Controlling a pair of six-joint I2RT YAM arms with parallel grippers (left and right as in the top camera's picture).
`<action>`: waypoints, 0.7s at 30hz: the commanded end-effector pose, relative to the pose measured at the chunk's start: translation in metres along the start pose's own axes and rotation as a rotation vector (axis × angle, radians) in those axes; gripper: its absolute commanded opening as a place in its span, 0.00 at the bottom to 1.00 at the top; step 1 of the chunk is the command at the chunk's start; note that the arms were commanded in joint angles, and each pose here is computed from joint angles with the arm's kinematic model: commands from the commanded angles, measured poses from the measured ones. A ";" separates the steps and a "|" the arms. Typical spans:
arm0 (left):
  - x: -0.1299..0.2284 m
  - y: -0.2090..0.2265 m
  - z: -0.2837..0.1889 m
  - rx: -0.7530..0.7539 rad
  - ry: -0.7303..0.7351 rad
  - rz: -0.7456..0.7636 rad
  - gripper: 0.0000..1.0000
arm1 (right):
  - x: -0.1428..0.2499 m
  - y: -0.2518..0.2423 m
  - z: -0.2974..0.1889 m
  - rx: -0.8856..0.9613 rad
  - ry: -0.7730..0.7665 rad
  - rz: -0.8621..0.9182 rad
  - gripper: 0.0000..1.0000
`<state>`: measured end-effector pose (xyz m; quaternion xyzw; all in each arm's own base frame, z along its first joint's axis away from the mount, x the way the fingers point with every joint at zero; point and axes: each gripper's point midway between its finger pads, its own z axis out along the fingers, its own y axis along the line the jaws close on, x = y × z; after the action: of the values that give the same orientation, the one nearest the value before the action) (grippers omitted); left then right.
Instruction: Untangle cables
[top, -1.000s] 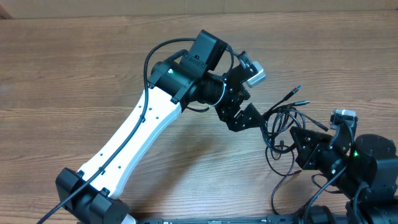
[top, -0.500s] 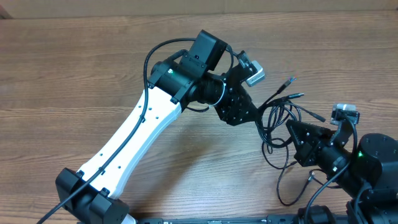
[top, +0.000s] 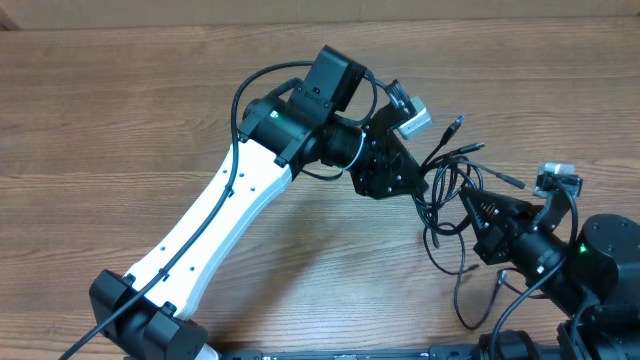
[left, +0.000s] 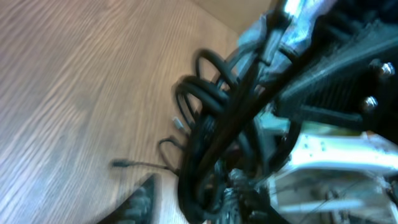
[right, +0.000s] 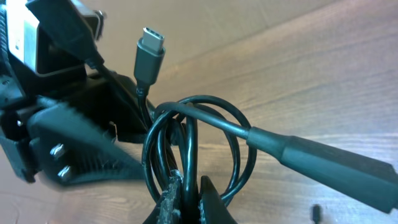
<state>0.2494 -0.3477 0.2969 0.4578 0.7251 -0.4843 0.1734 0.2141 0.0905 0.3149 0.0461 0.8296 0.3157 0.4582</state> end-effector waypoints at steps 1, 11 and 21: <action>-0.015 -0.039 -0.013 0.155 -0.059 0.052 0.60 | -0.018 0.015 -0.008 -0.046 -0.065 -0.005 0.04; -0.028 -0.052 -0.038 0.301 -0.144 0.068 0.18 | -0.027 0.020 -0.009 -0.065 -0.104 0.011 0.04; -0.028 -0.054 -0.039 0.314 -0.146 0.067 0.46 | -0.044 0.020 -0.012 -0.055 -0.180 0.016 0.04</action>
<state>0.2353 -0.3381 0.3429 0.4541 0.6330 -0.6082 0.1527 0.2261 0.0891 0.3427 0.0647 0.7947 0.3375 0.5004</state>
